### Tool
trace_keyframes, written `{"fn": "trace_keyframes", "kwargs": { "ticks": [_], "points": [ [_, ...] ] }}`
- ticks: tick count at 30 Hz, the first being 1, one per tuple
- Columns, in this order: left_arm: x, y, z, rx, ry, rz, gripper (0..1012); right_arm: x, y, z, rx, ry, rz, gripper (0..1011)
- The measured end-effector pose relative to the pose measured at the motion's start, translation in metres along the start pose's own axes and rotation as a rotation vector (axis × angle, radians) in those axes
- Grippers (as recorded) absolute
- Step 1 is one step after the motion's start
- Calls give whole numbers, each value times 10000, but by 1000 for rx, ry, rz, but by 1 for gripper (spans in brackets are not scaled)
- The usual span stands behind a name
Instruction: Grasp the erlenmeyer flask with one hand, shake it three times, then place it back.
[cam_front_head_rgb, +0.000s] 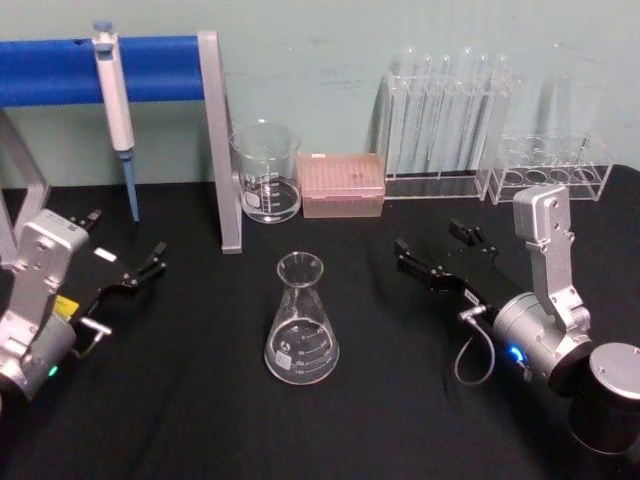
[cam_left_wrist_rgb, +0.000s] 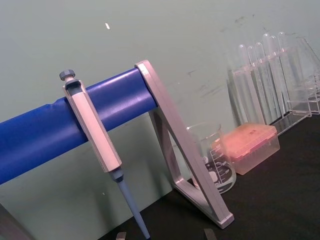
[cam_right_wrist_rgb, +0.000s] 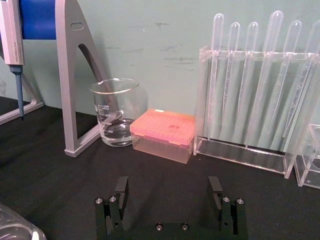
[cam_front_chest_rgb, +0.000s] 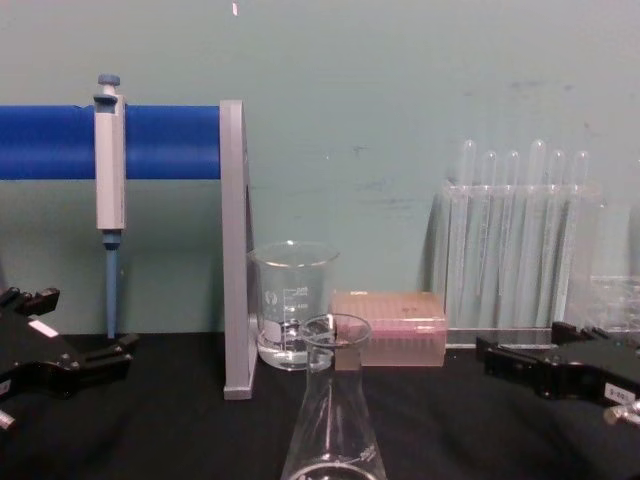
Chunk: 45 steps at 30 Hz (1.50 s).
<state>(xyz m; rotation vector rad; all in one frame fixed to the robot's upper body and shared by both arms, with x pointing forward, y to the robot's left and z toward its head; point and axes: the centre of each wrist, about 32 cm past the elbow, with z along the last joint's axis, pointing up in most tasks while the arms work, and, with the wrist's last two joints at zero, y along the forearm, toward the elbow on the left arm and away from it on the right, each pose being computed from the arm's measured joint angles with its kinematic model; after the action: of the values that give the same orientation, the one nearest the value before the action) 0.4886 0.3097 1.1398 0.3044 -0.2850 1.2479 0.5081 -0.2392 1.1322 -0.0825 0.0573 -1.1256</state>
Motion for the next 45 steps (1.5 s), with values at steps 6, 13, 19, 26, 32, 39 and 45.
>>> {"fn": "trace_keyframes", "kwargs": {
  "ticks": [6,13,19,26,32,39,45],
  "points": [
    [0,0,0,0,0,0,1001,-2,-1,-1,-1,0,0,1003],
    [0,0,0,0,0,0,1001,-4,-3,-2,-1,-1,0,1002],
    [0,0,0,0,0,0,1001,-6,-4,-3,-1,-1,1,1003],
    [0,0,0,0,0,0,1001,-6,-4,-3,-1,-1,0,1003],
    [0,0,0,0,0,0,1001,-6,-4,-3,-1,-1,0,1003],
    [0,0,0,0,0,0,1001,-6,-4,-3,-1,0,0,1003],
    [0,0,0,0,0,0,1001,-6,-4,-3,-1,0,0,1003]
  ]
}}
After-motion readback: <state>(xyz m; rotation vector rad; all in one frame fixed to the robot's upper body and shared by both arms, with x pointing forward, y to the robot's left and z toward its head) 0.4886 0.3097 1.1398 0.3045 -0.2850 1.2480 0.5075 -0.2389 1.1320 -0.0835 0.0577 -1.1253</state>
